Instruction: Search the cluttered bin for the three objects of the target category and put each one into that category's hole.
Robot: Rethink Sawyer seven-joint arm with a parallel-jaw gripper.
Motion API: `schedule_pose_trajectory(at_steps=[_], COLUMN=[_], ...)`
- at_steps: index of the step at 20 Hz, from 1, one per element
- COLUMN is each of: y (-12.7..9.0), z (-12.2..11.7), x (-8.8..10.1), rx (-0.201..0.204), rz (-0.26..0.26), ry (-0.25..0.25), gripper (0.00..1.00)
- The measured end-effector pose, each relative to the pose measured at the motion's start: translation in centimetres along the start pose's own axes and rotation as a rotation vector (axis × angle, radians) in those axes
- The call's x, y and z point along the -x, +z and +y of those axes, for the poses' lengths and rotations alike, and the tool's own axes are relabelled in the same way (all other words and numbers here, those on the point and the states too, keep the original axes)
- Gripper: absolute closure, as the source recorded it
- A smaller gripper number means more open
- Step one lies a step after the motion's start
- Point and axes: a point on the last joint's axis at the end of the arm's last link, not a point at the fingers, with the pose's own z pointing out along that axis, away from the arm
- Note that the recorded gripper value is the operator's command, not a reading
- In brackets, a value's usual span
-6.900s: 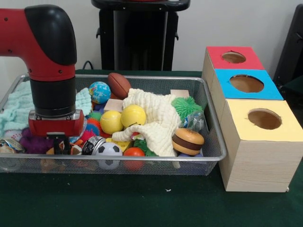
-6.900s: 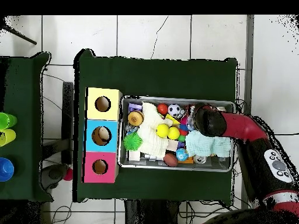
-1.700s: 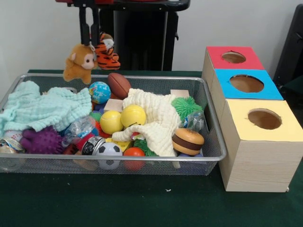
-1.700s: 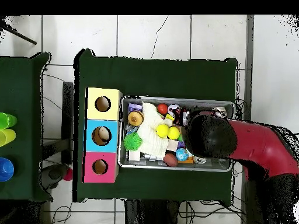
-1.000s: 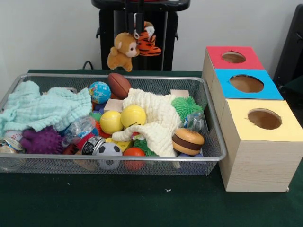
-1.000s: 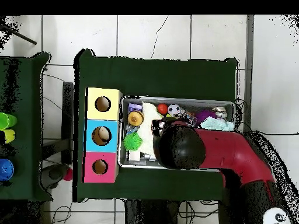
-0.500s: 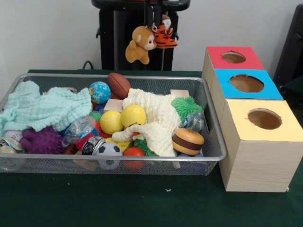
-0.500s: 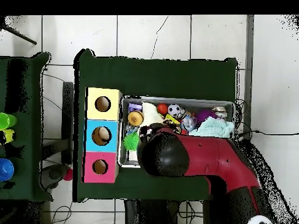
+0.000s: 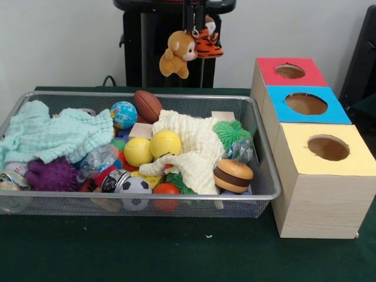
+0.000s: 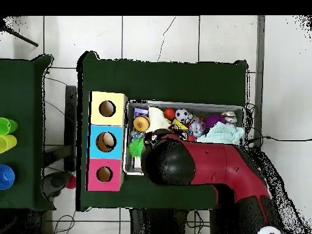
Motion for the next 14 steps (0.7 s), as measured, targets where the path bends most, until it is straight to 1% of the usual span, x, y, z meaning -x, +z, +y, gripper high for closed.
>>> schedule_pose_trajectory(at_steps=[6, 14], y=[0.0, 0.4], z=[0.2, 2.0], x=[-0.2, -1.7], rx=[0.007, 0.018], rz=[0.006, 0.037], ry=[0.007, -0.008], gripper=[1.0, 1.0])
